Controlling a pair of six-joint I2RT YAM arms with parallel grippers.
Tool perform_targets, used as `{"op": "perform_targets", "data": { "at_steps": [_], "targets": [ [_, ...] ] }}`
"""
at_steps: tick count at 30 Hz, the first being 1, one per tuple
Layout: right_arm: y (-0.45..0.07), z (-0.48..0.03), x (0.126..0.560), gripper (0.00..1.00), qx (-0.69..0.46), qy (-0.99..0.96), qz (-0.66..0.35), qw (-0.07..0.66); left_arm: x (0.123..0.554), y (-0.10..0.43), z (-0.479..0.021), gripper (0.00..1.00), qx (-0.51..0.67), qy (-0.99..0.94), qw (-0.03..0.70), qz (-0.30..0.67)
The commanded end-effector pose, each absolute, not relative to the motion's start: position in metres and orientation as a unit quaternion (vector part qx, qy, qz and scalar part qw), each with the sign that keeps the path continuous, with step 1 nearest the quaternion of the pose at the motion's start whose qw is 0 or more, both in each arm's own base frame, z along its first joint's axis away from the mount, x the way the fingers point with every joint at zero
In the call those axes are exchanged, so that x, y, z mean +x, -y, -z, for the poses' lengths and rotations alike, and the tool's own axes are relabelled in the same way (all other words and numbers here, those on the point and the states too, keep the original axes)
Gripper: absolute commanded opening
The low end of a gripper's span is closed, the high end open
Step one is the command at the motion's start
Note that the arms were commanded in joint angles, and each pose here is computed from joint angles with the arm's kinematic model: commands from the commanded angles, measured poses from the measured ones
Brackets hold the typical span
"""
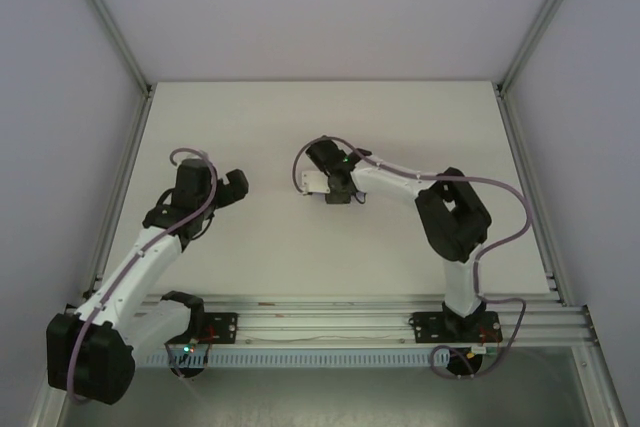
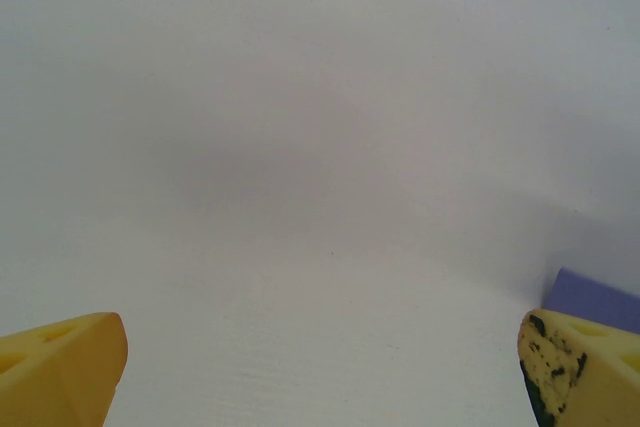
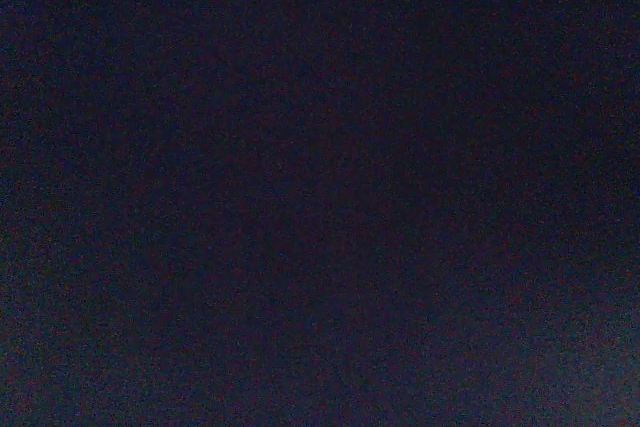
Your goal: Assemble paper box
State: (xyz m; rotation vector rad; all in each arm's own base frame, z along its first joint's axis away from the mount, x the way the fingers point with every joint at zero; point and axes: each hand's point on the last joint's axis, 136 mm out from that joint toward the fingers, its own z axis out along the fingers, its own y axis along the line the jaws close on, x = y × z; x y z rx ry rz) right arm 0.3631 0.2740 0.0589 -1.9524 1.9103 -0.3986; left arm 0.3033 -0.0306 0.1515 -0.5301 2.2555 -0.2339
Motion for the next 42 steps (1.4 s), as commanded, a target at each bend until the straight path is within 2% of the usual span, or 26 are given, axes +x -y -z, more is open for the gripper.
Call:
{"op": "perform_targets", "data": {
  "at_steps": [1, 3, 7, 9, 10, 15, 21, 23, 25, 28, 30, 33, 36, 42],
  "targets": [
    [-0.263, -0.081, 0.393, 0.56, -0.63, -0.698, 0.229, 0.252, 0.295, 0.024, -0.148, 1.0, -0.225, -0.887, 0.393, 0.087],
    [-0.262, -0.078, 0.385, 0.61, -0.631, -0.701, 0.221, 0.246, 0.294, 0.025, -0.15, 1.0, -0.223, -0.885, 0.397, 0.093],
    [-0.27, -0.077, 0.354, 0.82, -0.647, -0.701, 0.18, 0.24, 0.292, 0.025, -0.154, 1.0, -0.223, -0.883, 0.403, 0.096],
    [-0.273, -0.077, 0.333, 0.96, -0.666, -0.689, 0.151, 0.243, 0.293, 0.026, -0.156, 1.0, -0.22, -0.882, 0.406, 0.098],
    [-0.274, -0.078, 0.324, 0.99, -0.673, -0.683, 0.139, 0.248, 0.293, 0.027, -0.157, 1.0, -0.219, -0.88, 0.409, 0.101],
    [-0.266, -0.098, 0.294, 1.0, -0.666, -0.69, 0.117, 0.257, 0.296, 0.026, -0.165, 1.0, -0.214, -0.875, 0.423, 0.1],
    [-0.246, -0.147, 0.29, 1.0, -0.588, -0.723, 0.08, 0.354, 0.31, 0.006, -0.183, 1.0, -0.207, -0.851, 0.481, 0.041],
    [-0.227, -0.169, 0.304, 1.0, -0.498, -0.764, 0.05, 0.407, 0.315, -0.007, -0.187, 1.0, -0.204, -0.837, 0.508, 0.001],
    [-0.194, -0.198, 0.329, 1.0, -0.347, -0.805, 0.019, 0.481, 0.319, -0.02, -0.19, 1.0, -0.202, -0.819, 0.535, -0.041],
    [-0.128, -0.215, 0.349, 1.0, -0.137, -0.826, -0.031, 0.546, 0.324, -0.034, -0.191, 1.0, -0.192, -0.791, 0.574, -0.091],
    [-0.084, -0.212, 0.355, 1.0, -0.018, -0.822, -0.047, 0.567, 0.326, -0.039, -0.187, 1.0, -0.184, -0.776, 0.593, -0.11],
    [-0.029, -0.191, 0.355, 1.0, 0.103, -0.818, -0.034, 0.565, 0.329, -0.044, -0.174, 1.0, -0.171, -0.774, 0.596, -0.126],
    [-0.01, -0.171, 0.356, 1.0, 0.116, -0.805, -0.026, 0.581, 0.328, -0.051, -0.167, 1.0, -0.173, -0.758, 0.612, -0.144],
    [0.016, -0.134, 0.36, 1.0, 0.139, -0.792, 0.006, 0.595, 0.328, -0.058, -0.142, 1.0, -0.182, -0.753, 0.62, -0.122]
  ]
}}
